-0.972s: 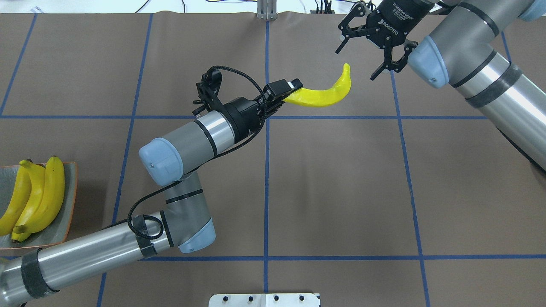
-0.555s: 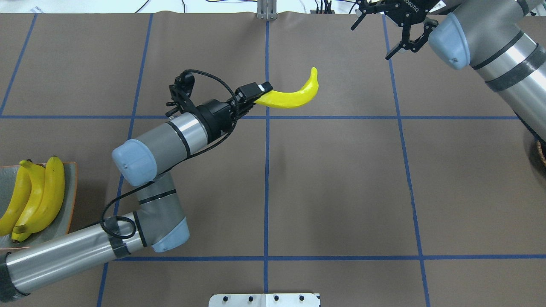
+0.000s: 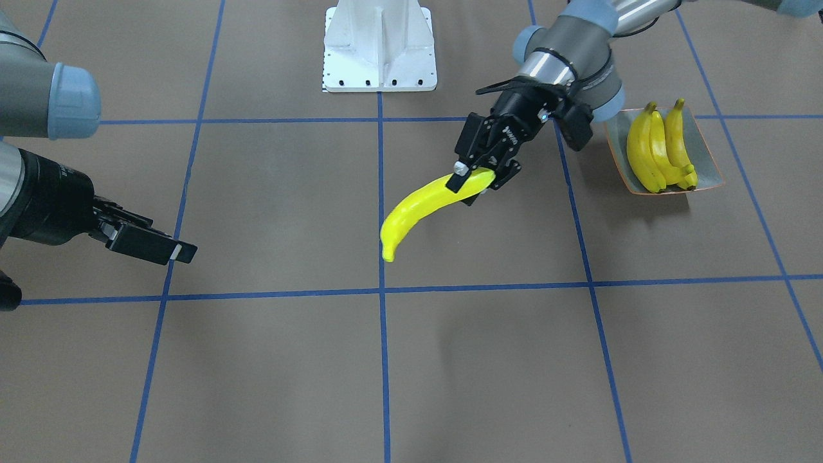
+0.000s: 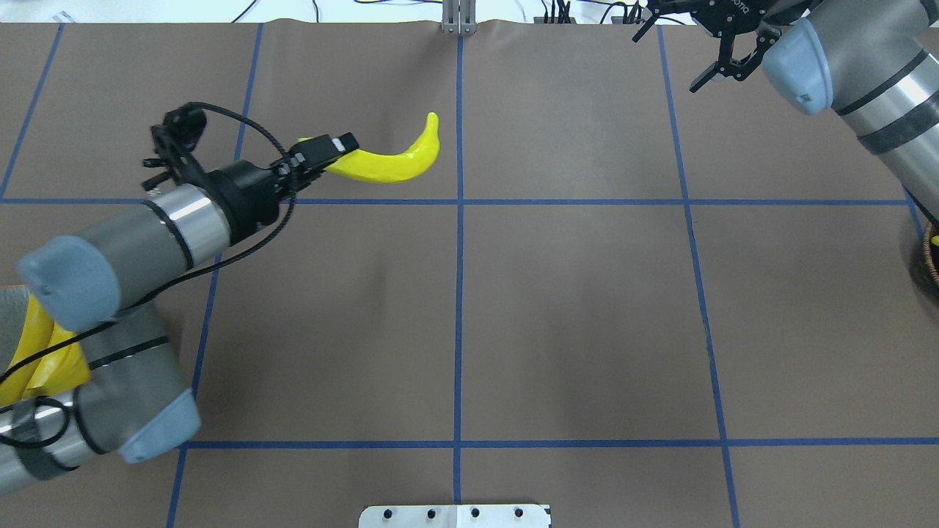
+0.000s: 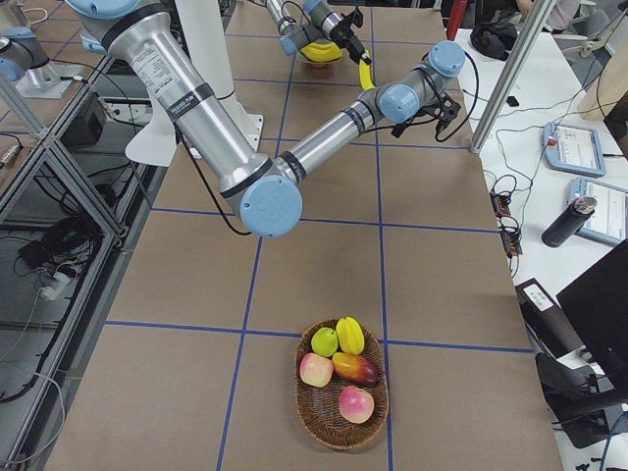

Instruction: Transfer all bananas from basket to plate

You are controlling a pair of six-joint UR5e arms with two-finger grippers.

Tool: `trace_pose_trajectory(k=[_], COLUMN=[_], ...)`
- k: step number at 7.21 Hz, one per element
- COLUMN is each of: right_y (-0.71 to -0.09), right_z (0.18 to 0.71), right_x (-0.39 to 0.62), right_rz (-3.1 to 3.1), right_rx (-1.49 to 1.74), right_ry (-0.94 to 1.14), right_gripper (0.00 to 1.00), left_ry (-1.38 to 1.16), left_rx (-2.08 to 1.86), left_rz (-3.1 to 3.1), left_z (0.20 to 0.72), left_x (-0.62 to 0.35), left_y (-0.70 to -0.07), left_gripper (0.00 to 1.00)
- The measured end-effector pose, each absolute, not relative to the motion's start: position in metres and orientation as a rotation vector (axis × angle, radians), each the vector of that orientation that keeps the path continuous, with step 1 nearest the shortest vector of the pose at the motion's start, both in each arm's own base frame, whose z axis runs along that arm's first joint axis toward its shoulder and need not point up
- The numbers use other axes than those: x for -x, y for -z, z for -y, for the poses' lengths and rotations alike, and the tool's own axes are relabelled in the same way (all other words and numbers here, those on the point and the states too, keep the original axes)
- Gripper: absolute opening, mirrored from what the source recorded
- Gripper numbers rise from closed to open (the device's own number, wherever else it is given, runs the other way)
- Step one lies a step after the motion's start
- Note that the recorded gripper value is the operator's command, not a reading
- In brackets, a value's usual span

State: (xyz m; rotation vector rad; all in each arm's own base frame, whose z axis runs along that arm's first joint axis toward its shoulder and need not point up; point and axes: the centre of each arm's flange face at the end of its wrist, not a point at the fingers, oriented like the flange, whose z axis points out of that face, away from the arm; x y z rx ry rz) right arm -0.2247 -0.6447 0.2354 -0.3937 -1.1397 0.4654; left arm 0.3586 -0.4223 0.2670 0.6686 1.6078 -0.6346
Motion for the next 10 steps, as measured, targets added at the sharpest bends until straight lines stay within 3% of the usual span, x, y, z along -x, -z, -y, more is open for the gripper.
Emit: trace_pose_trajectory(k=[4,10], right_y=[-0.255,-0.26], right_z=[0.645,0.641], right_x=[0.222,0.228], right_rz=[1.119,1.107], right_rx=[0.354,0.33], right_ry=[-0.487,-0.494], right_gripper=[1.0,1.0], left_ry=[0.682,0.956], left_rx=[-0.822,-0.856], left_rz=[-1.253,-0.994], left_z=[0.375,0.341], left_x=[-0.167,-0.095], left_y=[-0.353,-0.433], left_gripper=[0.0,0.0])
